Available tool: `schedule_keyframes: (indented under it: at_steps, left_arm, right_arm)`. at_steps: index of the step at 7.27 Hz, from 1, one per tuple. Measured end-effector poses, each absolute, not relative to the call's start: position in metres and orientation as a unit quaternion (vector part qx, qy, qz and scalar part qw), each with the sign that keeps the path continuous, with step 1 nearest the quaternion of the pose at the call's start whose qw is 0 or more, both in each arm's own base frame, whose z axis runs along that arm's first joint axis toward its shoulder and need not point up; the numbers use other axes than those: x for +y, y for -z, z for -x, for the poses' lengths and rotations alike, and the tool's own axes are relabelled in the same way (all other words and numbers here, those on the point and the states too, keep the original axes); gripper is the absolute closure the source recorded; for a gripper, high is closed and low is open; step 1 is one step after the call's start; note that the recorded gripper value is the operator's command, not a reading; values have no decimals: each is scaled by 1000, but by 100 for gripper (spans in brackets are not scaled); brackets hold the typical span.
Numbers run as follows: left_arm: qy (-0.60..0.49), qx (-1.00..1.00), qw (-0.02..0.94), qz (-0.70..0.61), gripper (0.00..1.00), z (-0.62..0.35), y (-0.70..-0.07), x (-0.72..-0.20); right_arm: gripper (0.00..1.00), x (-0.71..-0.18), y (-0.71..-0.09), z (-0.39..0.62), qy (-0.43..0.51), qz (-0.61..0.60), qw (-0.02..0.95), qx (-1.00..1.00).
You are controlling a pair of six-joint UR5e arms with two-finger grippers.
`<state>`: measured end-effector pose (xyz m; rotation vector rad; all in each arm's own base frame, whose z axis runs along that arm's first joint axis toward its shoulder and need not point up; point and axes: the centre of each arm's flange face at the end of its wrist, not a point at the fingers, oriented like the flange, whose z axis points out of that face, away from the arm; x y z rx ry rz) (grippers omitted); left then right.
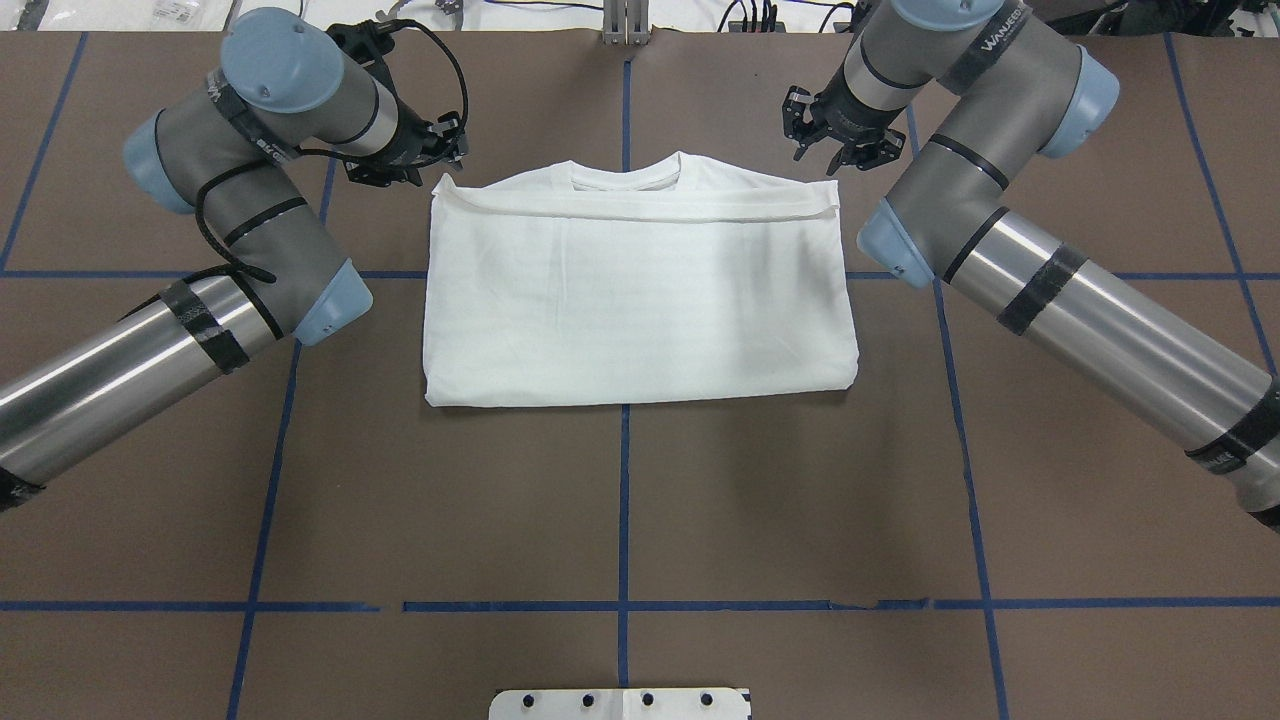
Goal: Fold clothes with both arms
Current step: 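Move the right gripper down to the folded shirt's side edge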
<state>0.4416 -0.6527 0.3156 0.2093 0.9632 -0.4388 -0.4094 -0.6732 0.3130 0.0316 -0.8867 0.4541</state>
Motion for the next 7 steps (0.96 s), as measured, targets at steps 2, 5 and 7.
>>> schedule_keyframes:
  at_steps: [2, 5, 7]
  left_arm:
    - [209, 458, 858, -100, 0, -440, -316, -653]
    - [208, 463, 856, -104, 0, -437, -309, -650]
    - [207, 468, 852, -107, 0, -435, -301, -648]
  right_arm:
    - [0, -662, -310, 409, -210, -16, 877, -432]
    - [0, -571, -328, 414, -221, -2, 869, -443]
    - [0, -512, -359, 431, -228, 1, 877, -424]
